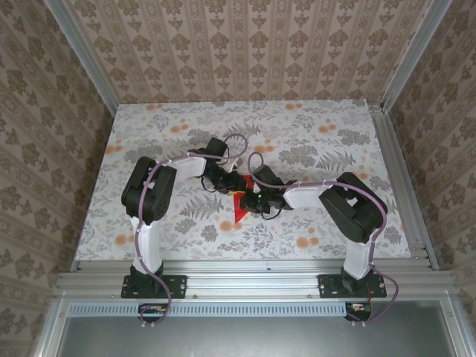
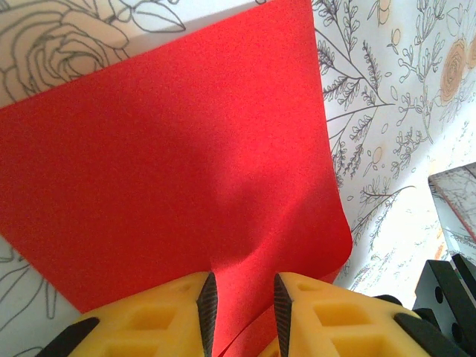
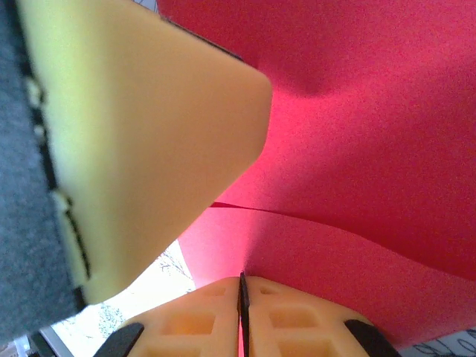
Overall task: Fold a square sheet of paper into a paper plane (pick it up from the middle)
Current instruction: Third fold the triangle at the center of the table.
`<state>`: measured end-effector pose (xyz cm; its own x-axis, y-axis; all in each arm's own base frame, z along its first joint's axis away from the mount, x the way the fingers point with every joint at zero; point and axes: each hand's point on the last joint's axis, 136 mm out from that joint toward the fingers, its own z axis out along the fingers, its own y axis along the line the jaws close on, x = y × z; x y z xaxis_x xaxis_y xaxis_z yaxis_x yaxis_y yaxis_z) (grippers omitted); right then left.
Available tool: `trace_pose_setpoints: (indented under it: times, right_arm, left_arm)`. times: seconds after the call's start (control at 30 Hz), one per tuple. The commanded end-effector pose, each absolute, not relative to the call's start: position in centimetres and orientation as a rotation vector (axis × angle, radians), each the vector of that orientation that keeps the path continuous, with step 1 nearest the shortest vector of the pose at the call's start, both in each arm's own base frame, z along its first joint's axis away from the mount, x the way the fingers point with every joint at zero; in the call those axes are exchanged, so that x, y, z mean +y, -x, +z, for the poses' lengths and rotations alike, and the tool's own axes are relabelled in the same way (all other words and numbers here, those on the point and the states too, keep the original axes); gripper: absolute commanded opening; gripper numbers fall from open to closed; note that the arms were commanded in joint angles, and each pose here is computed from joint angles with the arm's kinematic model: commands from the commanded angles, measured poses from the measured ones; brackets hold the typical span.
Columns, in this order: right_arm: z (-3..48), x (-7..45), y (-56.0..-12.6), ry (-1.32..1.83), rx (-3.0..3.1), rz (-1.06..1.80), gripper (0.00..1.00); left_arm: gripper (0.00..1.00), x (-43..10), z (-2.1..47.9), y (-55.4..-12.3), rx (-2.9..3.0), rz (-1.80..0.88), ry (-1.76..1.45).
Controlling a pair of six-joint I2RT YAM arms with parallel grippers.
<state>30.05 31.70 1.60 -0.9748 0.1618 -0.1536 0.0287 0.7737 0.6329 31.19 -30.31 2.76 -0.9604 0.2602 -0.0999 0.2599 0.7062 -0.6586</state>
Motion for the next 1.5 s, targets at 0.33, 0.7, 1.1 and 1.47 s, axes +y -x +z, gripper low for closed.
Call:
trace_pose_setpoints:
  times: [0.33,0.7,1.1,1.47]
  right_arm:
    - [-1.2,29.5,-29.8,-0.227,2.843,0.826,0.14]
    - [-2.3,28.9,-28.8,-0.211,2.898,0.784,0.14]
    - [-1.9,29.1,-28.8,-0.199,2.885,0.803,0.13]
    - [-1.6,29.3,-28.8,-0.189,2.882,0.819,0.13]
  left_arm:
    - [0.32,-30.8,3.8,-30.5,-2.872,1.147,0.460]
    - [0.35,-31.5,7.9,-31.7,-2.915,1.240,0.479]
    - [0.32,-28.9,7.8,-29.1,-2.941,1.144,0.402]
    - [0.22,-28.3,5.2,-27.1,-2.890,1.159,0.334]
